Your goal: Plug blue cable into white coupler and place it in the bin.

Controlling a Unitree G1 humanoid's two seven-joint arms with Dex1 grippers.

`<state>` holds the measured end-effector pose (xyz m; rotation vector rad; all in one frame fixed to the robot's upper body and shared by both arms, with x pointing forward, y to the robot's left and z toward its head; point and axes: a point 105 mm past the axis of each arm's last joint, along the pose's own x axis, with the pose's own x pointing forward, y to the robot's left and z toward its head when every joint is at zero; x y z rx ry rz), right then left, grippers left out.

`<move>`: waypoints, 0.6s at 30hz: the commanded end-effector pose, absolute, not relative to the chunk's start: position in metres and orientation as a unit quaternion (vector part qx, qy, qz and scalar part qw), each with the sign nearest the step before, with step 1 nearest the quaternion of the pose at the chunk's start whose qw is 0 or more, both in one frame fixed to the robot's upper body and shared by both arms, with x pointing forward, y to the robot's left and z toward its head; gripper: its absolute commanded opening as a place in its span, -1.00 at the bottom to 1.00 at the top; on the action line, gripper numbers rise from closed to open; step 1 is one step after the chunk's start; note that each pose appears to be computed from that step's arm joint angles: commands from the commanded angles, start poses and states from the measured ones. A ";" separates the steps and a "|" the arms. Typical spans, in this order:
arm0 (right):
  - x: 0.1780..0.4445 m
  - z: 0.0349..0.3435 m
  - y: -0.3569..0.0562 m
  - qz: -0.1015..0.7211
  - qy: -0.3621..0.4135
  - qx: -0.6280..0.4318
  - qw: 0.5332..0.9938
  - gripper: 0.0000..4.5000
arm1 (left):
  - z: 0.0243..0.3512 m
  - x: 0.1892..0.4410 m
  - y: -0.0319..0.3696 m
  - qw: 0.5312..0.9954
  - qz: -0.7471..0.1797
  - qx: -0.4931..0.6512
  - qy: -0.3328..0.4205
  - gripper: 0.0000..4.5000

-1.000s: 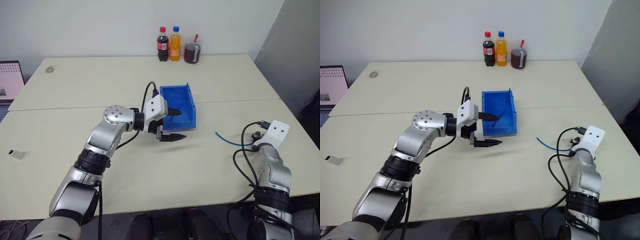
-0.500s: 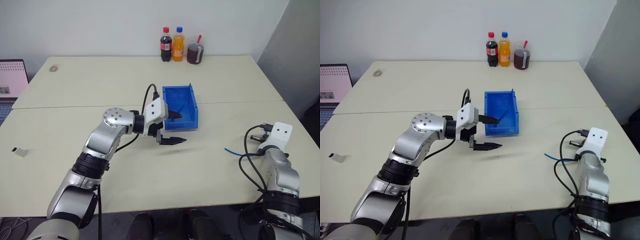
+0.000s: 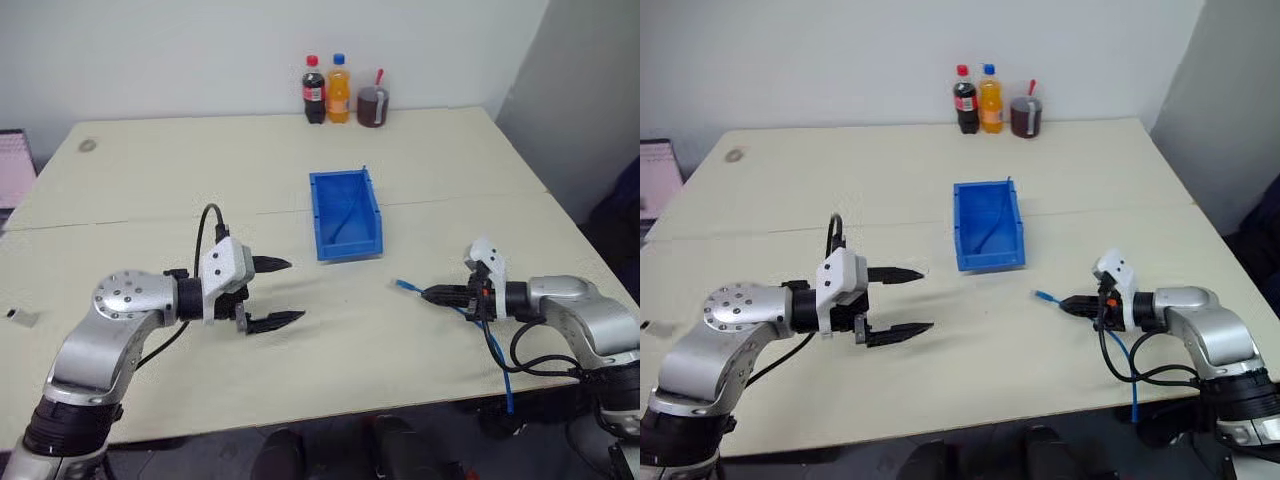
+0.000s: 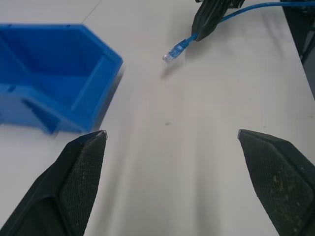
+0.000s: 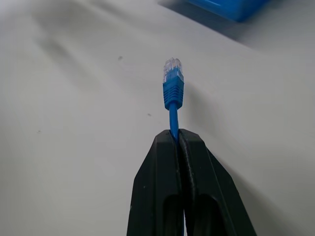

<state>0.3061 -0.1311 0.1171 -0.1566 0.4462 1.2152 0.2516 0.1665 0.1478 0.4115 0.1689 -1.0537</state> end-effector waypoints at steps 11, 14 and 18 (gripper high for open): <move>0.314 0.105 0.016 0.721 0.161 -0.130 0.661 -0.98 | 0.106 0.143 0.208 0.984 -0.099 0.070 0.127 1.00; 0.313 0.091 0.021 0.726 0.172 -0.153 0.648 -0.98 | 0.101 0.133 0.208 0.987 -0.068 0.056 0.134 1.00; 0.315 0.075 0.020 0.719 0.192 -0.163 0.647 -0.88 | 0.090 0.126 0.206 0.987 -0.050 0.037 0.148 1.00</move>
